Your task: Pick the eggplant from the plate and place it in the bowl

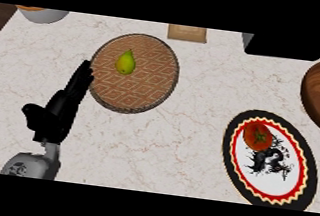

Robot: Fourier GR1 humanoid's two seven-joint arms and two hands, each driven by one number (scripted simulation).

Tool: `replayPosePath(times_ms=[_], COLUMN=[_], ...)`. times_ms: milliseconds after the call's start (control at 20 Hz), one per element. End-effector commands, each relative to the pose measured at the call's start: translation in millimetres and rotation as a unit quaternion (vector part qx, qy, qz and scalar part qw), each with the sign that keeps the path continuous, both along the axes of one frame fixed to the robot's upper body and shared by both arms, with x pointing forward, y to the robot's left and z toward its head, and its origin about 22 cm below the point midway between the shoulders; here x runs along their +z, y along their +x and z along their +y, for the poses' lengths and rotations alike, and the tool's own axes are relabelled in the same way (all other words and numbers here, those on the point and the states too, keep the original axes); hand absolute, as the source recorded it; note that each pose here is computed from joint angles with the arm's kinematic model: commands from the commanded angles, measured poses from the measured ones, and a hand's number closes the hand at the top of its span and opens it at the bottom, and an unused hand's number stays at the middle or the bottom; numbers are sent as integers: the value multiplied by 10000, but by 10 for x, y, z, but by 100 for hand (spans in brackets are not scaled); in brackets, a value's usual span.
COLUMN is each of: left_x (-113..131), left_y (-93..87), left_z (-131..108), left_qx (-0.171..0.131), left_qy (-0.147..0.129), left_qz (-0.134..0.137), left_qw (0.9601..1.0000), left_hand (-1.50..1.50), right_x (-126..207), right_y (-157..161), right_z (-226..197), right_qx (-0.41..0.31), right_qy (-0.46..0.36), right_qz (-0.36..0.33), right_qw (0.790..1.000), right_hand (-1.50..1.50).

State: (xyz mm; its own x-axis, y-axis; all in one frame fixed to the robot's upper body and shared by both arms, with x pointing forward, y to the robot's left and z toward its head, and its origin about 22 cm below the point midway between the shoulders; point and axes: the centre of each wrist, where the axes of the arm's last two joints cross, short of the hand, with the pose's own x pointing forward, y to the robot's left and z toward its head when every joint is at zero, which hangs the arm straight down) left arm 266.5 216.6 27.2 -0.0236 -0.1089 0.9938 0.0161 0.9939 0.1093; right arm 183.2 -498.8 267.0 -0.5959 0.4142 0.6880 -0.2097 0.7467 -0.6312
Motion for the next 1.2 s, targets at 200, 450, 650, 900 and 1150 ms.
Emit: replayPosePath(times_ms=[200, 450, 650, 900, 1150], left_x=[98, 103, -37, 14, 40], left_y=[142, 113, 63, 148, 125], left_z=[-33, -107, -198, -234, -271], left_qx=[-133, -175, -279, -256, -460], left_qy=[7, 79, 23, -67, 5], left_qz=[-20, -71, -145, -71, -100], left_qw=[9999, 9998, 9995, 9996, 9989], left_hand=[0, 0, 0, 0, 0], right_x=[83, -192, -416, -706, -1145], right_y=[203, 412, 766, 1095, 1290], right_z=[38, -129, -67, -85, -109], right_qx=[163, -200, -540, -662, -925], right_qy=[-688, -1255, -1413, -1549, -1641], right_qz=[-290, -533, -597, -575, -470], right_qw=[9971, 9905, 9867, 9840, 9810], right_hand=[150, 150, 150, 150, 150])
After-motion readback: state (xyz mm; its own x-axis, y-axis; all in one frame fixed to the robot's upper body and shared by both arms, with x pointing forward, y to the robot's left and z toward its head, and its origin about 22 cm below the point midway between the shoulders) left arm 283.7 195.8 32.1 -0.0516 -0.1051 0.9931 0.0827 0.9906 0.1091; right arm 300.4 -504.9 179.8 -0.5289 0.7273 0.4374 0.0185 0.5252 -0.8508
